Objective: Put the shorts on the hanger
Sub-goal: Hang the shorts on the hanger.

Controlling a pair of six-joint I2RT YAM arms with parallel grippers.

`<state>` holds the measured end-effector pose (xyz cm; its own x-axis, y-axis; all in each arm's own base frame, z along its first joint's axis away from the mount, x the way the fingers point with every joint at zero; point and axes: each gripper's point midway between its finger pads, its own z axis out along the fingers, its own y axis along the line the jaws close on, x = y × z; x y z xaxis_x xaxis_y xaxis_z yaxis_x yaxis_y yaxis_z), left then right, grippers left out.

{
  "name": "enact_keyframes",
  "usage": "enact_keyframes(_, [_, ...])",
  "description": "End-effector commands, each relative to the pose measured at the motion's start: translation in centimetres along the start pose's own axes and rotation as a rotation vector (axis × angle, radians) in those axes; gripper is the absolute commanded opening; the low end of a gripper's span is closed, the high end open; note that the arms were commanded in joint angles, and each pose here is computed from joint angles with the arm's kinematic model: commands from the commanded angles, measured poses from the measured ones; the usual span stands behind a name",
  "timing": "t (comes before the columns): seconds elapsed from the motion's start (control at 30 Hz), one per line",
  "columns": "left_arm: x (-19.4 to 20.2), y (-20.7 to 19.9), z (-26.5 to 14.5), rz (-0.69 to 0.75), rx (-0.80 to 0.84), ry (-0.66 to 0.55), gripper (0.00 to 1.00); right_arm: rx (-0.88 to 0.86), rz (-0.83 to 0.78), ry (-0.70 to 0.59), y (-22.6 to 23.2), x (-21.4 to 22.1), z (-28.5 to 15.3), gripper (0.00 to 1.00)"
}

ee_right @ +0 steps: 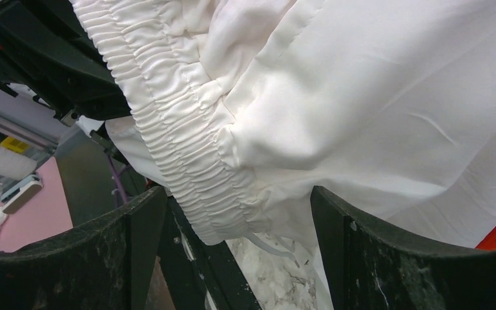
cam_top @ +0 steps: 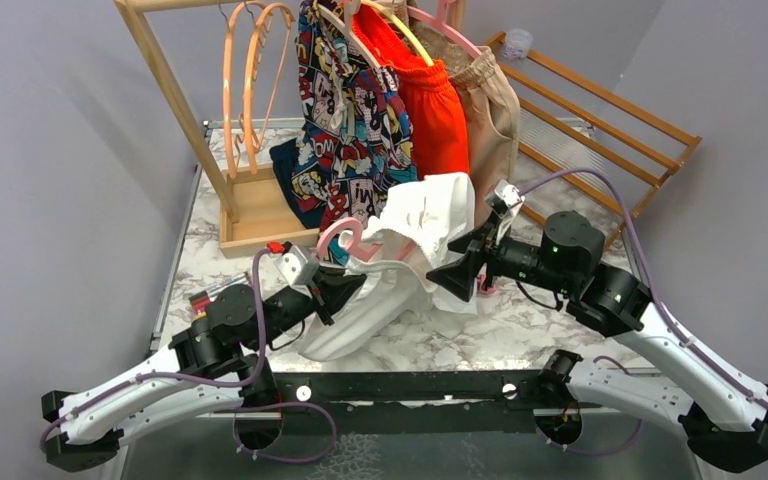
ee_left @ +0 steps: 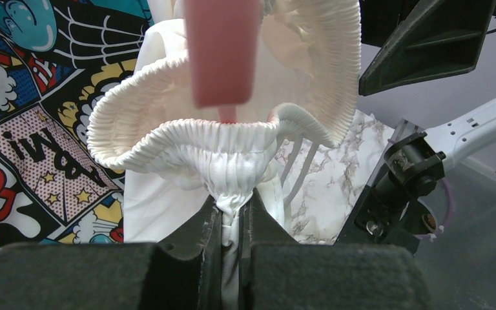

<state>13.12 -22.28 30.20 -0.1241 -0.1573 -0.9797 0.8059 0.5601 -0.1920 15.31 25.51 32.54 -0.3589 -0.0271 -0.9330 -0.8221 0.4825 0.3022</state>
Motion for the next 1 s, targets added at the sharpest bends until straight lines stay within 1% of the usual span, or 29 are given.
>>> enact_keyframes(0.0, [-3.9, -0.7, 0.0, -0.019, 0.018, -0.103, 0.00, 0.033, 0.015, -0.032, -0.5, -0.7, 0.5, 0.82])
enact_keyframes(0.03, [-4.0, -0.7, 0.0, -0.018, 0.017, -0.102, 0.00, 0.052, 0.026, -0.021, -0.9, -0.5, 0.7, 0.78])
enact_keyframes(0.1, [-3.9, -0.7, 0.2, -0.016, 0.014, -0.097, 0.00, 0.086, 0.040, -0.001, -1.6, 0.1, 0.9, 0.64])
enact_keyframes(0.17, [-4.2, -0.7, 0.3, -0.012, 0.012, -0.098, 0.00, 0.100, 0.044, 0.011, -1.9, 0.2, 1.0, 0.44])
enact_keyframes(0.27, [-4.3, -0.6, 0.4, -0.001, 0.004, -0.091, 0.00, 0.070, 0.045, 0.018, -1.2, 0.1, 0.9, 0.15])
enact_keyframes(0.3, [-4.4, -0.5, 0.4, 0.003, 0.001, -0.090, 0.00, 0.048, 0.048, 0.020, -0.8, 0.0, 0.8, 0.07])
enact_keyframes(0.33, [-4.4, -0.5, 0.4, 0.007, -0.003, -0.086, 0.00, 0.015, 0.051, 0.019, -0.1, -0.1, 0.7, 0.02])
enact_keyframes(0.47, [-4.4, -0.2, 0.3, 0.013, -0.017, -0.083, 0.00, -0.207, 0.073, 0.047, 3.9, -0.1, 0.1, 0.01])
enact_keyframes(0.6, [-4.5, -0.1, 0.2, 0.015, -0.021, -0.089, 0.00, -0.368, 0.086, 0.074, 6.6, 0.2, -0.7, 0.01])
enact_keyframes(0.8, [-4.7, -0.1, 0.1, 0.016, -0.020, -0.092, 0.00, -0.526, 0.102, 0.100, 8.8, 0.9, -1.3, 0.01])
enact_keyframes(0.97, [-4.6, -0.2, 0.3, 0.015, -0.017, -0.086, 0.00, -0.585, 0.099, 0.120, 10.1, 1.4, -0.4, 0.01])
